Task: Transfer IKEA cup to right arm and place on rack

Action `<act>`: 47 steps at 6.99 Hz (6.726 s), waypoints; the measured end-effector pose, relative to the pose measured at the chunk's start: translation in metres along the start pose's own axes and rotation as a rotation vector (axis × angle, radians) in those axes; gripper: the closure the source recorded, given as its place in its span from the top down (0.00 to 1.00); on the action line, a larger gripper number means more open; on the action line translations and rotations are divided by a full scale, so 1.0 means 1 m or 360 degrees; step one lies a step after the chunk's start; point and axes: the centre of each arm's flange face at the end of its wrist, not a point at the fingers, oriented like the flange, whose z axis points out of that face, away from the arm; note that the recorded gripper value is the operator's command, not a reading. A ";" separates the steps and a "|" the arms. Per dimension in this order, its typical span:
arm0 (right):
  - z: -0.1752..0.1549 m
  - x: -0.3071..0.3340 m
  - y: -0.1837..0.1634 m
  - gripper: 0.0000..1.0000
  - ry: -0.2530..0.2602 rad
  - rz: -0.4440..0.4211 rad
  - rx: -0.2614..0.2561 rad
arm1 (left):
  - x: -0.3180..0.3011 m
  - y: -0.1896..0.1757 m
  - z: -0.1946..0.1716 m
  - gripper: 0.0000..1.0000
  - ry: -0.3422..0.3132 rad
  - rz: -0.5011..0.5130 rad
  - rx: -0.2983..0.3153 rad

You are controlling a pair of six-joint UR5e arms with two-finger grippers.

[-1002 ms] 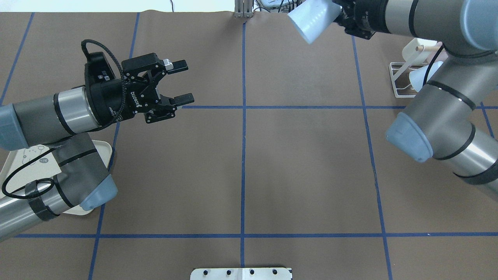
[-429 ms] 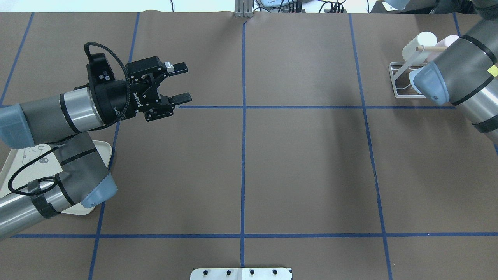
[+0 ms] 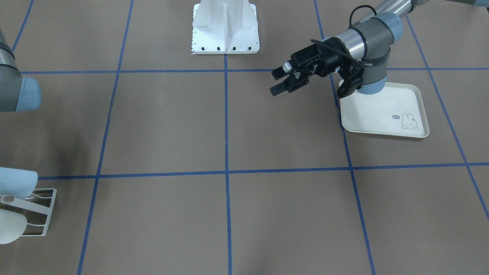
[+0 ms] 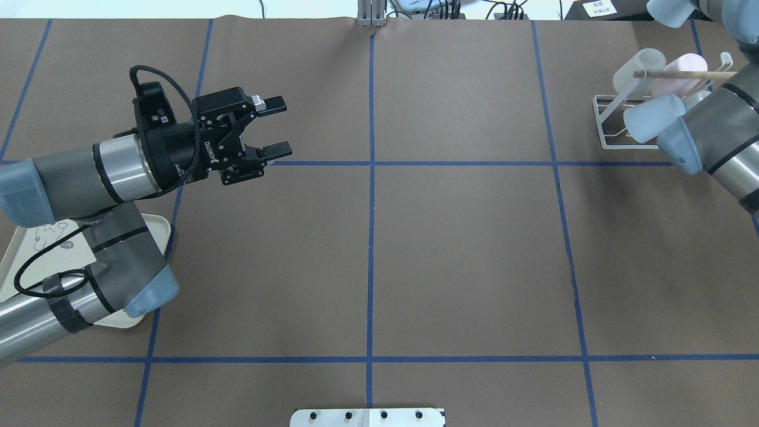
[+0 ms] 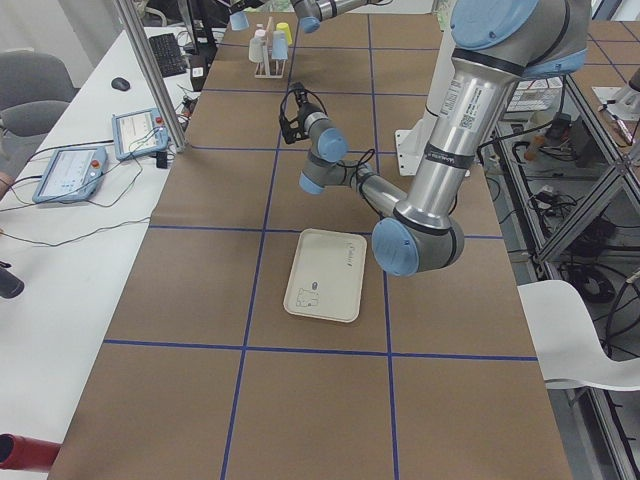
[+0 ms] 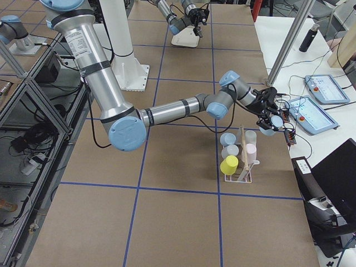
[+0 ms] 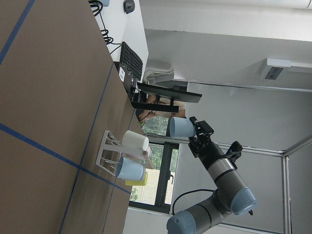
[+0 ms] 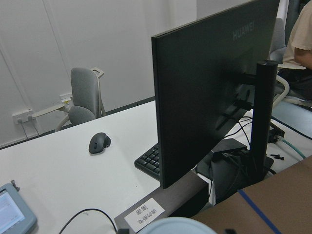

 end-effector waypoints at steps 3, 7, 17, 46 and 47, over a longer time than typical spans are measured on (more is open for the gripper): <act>0.022 0.076 -0.006 0.23 0.0045 -0.0131 0.0079 | -0.003 -0.001 0.000 0.92 -0.0006 -0.0004 0.0011; 0.029 0.091 -0.001 0.23 0.0085 -0.0146 0.0071 | -0.004 -0.001 0.000 0.92 -0.0006 -0.0005 0.0013; 0.035 0.114 0.038 1.00 0.0139 -0.0185 -0.0002 | -0.007 0.000 0.002 0.92 -0.0014 -0.0009 0.0009; -0.107 0.166 -0.044 1.00 -0.0371 -0.1194 -0.1602 | 0.088 -0.236 -0.448 1.00 -0.2242 0.0880 -0.0412; -0.113 0.174 -0.039 1.00 -0.0383 -0.1190 -0.1604 | 0.087 -0.233 -0.449 1.00 -0.2242 0.0887 -0.0414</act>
